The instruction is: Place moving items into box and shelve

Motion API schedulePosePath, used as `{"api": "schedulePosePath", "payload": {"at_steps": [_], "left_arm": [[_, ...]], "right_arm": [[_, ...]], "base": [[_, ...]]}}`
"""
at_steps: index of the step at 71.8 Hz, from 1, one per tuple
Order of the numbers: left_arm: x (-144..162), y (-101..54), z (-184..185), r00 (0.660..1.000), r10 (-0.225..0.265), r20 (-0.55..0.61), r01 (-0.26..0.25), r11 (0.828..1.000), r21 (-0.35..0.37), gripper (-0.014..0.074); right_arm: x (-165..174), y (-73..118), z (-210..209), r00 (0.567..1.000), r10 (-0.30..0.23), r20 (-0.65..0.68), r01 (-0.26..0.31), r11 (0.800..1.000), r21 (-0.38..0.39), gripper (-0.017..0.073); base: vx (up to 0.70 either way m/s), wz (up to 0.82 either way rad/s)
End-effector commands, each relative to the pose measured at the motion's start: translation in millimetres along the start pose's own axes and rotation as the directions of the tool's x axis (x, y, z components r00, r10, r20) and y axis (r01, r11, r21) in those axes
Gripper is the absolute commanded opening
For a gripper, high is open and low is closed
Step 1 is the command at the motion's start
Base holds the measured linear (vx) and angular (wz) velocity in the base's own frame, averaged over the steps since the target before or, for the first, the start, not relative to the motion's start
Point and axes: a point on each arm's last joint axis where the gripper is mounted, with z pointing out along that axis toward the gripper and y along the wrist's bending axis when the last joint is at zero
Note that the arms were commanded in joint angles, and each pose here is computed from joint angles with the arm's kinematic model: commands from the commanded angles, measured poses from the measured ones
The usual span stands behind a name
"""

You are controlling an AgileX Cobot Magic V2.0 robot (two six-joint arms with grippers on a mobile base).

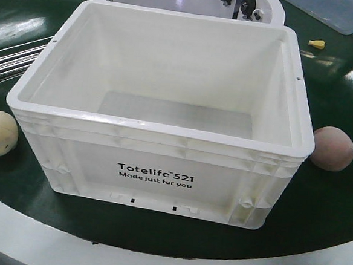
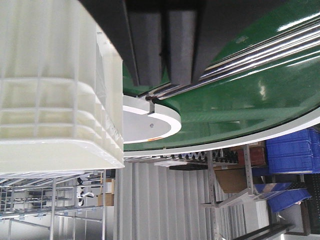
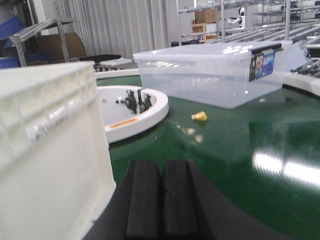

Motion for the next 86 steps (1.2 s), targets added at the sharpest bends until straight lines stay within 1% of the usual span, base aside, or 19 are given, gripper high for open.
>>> {"api": "schedulePosePath", "payload": {"at_steps": [1,6,19,27,33,35,39,44,50,55,60,64,68,70,72,76,79,85,86], "left_arm": [[-33,-2.3,-4,0.989,-0.022,0.145,0.018,0.999,0.027,0.0],[-57,-1.8,-8,0.983,-0.018,0.184,0.015,1.0,0.018,0.0],[-115,-0.9,-10,0.975,-0.005,0.224,0.006,1.0,-0.005,0.0],[-150,-1.3,2,0.969,0.066,0.237,-0.063,0.998,-0.022,0.0],[-170,-1.5,18,0.968,0.124,0.217,-0.119,0.992,-0.035,0.0],[-174,-1.6,24,0.968,0.143,0.206,-0.138,0.99,-0.038,0.0],[-179,-1.8,38,0.971,0.159,0.179,-0.155,0.987,-0.035,0.0],[-178,-2.3,55,0.977,0.163,0.14,-0.161,0.987,-0.024,0.0],[-168,-2.8,75,0.984,0.162,0.076,-0.162,0.987,-0.007,0.0],[-159,-2.6,91,0.987,0.162,0.013,-0.162,0.987,0.002,0.0],[-152,-2.6,102,0.987,0.16,-0.026,-0.16,0.987,0.01,0.0001],[-148,-2.7,108,0.99,0.134,-0.049,-0.134,0.991,0.014,0.0004],[-143,-2.5,114,0.996,0.047,-0.077,-0.046,0.999,0.01,0.0008],[-140,-2.2,116,0.995,-0.012,-0.095,0.012,1.0,0.002,0.0014],[-139,-1.9,117,0.993,-0.05,-0.108,0.05,0.999,-0.006,0.0022],[-136,-1.4,119,0.988,-0.09,-0.127,0.088,0.996,-0.017,0.0047],[-135,-1.0,119,0.985,-0.109,-0.135,0.106,0.994,-0.024,0.0077],[-135,-1.1,119,0.979,-0.158,-0.132,0.155,0.987,-0.03,0.0147],[-136,-1.2,119,0.976,-0.174,-0.129,0.172,0.985,-0.031,0.0159]], "right_arm": [[-43,3.6,-9,0.983,-0.042,0.18,0.043,0.999,0.001,-0.0001],[-65,6.2,-14,0.977,-0.043,0.21,0.045,0.999,-0.004,-0.0001],[-112,11.4,-11,0.977,-0.045,0.208,0.047,0.999,-0.007,-0.0001],[-139,13.8,7,0.982,-0.045,0.182,0.047,0.999,-0.005,-0.0001],[-159,15.5,26,0.986,-0.047,0.16,0.048,0.999,-0.003,-0.0001],[-164,15.9,33,0.987,-0.047,0.15,0.048,0.999,-0.003,-0.0001],[-172,16.6,46,0.989,-0.048,0.137,0.049,0.999,-0.001,-0.0001],[-176,16.5,64,0.992,-0.048,0.116,0.048,0.999,0.002,-0.0001],[-170,15.4,88,0.997,-0.048,0.064,0.047,0.999,0.007,-0.0001],[-160,14.1,105,0.999,-0.045,-0.006,0.045,0.999,0.011,0.0],[-149,13.0,119,0.997,-0.03,-0.069,0.031,0.999,0.014,0.0004],[-144,12.4,126,0.995,-0.019,-0.097,0.021,1.0,0.017,0.0008],[-138,11.7,133,0.992,-0.019,-0.129,0.022,1.0,0.019,0.0018],[-136,11.5,135,0.99,-0.019,-0.141,0.022,1.0,0.02,0.0025],[-134,11.3,137,0.988,-0.018,-0.153,0.022,1.0,0.02,0.0035],[-130,11.1,139,0.983,-0.017,-0.18,0.022,1.0,0.021,0.0059],[-129,11.0,139,0.98,-0.017,-0.197,0.022,1.0,0.021,0.0086],[-126,11.0,139,0.975,-0.016,-0.221,0.021,1.0,0.02,0.0166],[-126,11.0,139,0.975,-0.016,-0.222,0.021,1.0,0.02,0.0181]], "base": [[0.0,0.0],[0.0,0.0],[0.0,0.0],[0.0,0.0],[0.0,0.0],[0.0,0.0],[0.0,0.0],[0.0,0.0],[0.0,0.0],[0.0,0.0],[0.0,0.0],[0.0,0.0],[0.0,0.0],[0.0,0.0],[0.0,0.0],[0.0,0.0],[0.0,0.0],[0.0,0.0],[0.0,0.0]]}}
